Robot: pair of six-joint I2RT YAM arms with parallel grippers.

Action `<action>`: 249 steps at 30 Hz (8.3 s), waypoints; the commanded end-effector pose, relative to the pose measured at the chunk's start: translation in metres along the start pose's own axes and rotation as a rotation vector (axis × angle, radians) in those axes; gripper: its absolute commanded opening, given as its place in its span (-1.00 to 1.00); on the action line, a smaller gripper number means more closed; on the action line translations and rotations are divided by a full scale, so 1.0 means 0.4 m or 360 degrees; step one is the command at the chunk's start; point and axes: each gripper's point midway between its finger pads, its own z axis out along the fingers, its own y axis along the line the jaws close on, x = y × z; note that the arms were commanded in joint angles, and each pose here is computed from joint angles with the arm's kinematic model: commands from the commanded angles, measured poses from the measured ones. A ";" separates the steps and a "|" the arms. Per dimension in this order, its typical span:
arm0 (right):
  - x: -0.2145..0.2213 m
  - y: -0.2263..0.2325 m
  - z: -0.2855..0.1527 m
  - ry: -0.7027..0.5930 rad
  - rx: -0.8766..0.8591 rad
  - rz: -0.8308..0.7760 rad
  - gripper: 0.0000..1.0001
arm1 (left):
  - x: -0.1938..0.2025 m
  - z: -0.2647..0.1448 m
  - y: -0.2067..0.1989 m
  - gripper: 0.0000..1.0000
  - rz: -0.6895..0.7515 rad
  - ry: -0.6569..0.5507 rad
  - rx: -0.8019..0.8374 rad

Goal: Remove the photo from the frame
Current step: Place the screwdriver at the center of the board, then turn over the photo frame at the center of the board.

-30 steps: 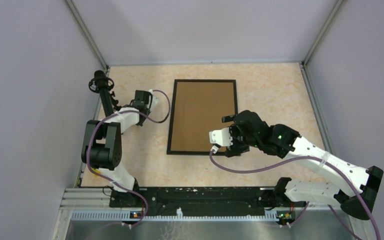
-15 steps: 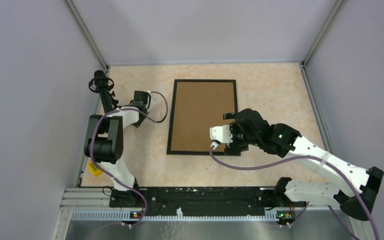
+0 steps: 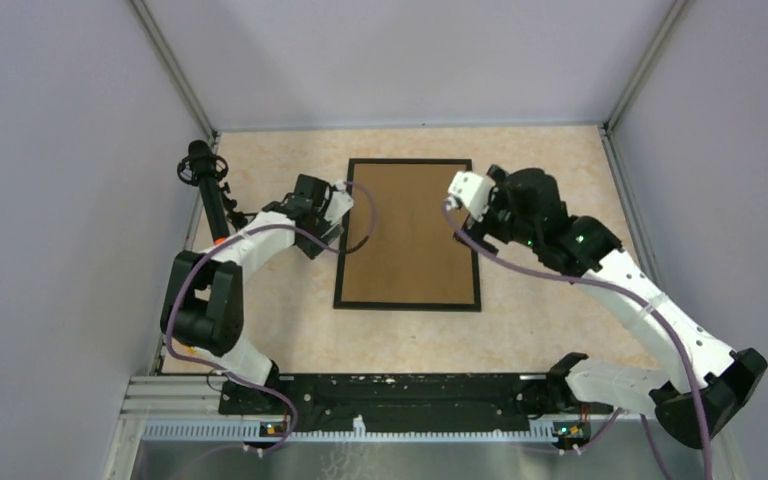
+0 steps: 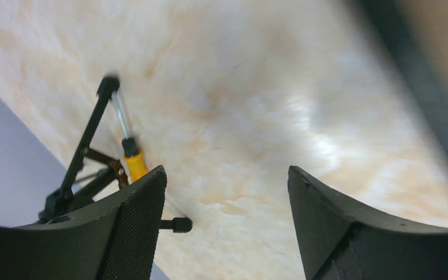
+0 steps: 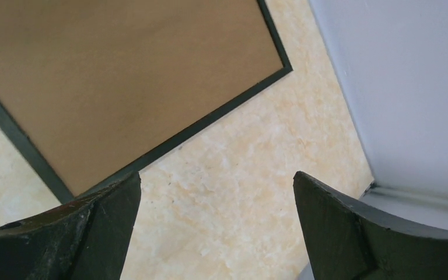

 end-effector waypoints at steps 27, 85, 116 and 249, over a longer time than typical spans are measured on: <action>0.272 -0.025 0.151 -0.0133 -0.0177 0.1949 0.98 | -0.198 -0.237 -0.734 0.34 0.1116 -0.0294 0.0939; 0.310 0.282 0.302 -0.0042 -0.1503 0.2791 0.80 | -0.301 -0.389 -0.741 -1.00 0.1017 -0.0485 0.0831; 0.212 0.233 0.226 -0.0193 -0.1613 0.2657 -1.00 | -0.347 -0.442 -0.676 -0.03 0.0719 -0.0609 0.0974; 0.157 -0.172 0.547 0.0045 -0.0553 0.1158 0.98 | 0.030 -0.236 -0.350 0.97 0.0322 -0.0400 0.1158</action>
